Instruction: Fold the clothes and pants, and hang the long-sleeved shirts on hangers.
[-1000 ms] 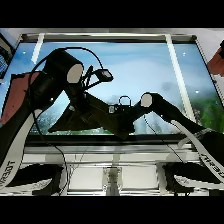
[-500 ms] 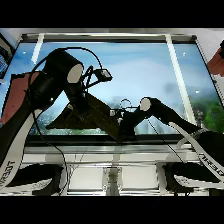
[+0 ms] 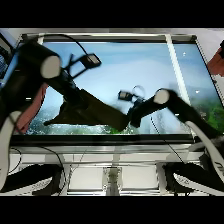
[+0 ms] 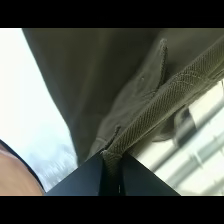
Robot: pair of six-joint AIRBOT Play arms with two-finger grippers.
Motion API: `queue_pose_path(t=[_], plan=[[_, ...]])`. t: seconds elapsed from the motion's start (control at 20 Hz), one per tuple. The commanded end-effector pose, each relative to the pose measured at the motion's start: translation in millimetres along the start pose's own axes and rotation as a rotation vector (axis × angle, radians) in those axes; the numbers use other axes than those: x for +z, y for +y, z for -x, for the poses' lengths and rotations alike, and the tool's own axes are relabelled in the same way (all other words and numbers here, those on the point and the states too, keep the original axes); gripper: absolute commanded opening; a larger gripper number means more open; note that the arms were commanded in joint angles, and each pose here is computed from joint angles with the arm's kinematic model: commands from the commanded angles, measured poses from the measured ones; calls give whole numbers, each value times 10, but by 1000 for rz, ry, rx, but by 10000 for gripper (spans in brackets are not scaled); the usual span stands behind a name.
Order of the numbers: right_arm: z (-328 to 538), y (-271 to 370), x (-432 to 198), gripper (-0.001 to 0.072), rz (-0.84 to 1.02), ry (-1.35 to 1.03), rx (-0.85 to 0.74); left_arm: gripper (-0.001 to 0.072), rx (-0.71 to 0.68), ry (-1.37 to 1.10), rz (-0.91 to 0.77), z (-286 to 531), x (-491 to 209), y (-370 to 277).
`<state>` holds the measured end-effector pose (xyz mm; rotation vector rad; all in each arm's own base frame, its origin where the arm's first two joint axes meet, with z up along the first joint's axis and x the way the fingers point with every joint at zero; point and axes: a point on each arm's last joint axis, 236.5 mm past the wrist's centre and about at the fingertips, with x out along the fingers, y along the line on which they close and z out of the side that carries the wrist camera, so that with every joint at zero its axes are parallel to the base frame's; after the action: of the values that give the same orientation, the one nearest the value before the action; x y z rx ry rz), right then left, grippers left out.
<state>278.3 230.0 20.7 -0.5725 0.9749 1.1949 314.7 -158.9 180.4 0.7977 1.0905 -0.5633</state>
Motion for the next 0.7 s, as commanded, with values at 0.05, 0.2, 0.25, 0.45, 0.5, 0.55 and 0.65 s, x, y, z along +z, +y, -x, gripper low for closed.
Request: queue_pose_path(t=[0.05,0.2,0.25,0.45,0.5,0.55,0.65], plan=[[1380,-456,482,12,12,-213,-391,79,183,-330,74,562,334,522],[2192,-522,904,10,72,-360,-595,76,283,-554,74,925,709,725],[2387,-569,961,10,74,-377,-651,75,298,-598,74,982,799,756],[2506,-596,738,11,42,-268,-689,75,288,-651,119,1025,904,768],[2393,-518,618,11,28,-215,-637,75,260,-618,120,963,849,711],[2302,-446,513,11,5,-174,-592,75,235,-573,119,882,773,656],[2188,-330,344,10,-64,-116,-524,76,186,-464,113,656,579,532]])
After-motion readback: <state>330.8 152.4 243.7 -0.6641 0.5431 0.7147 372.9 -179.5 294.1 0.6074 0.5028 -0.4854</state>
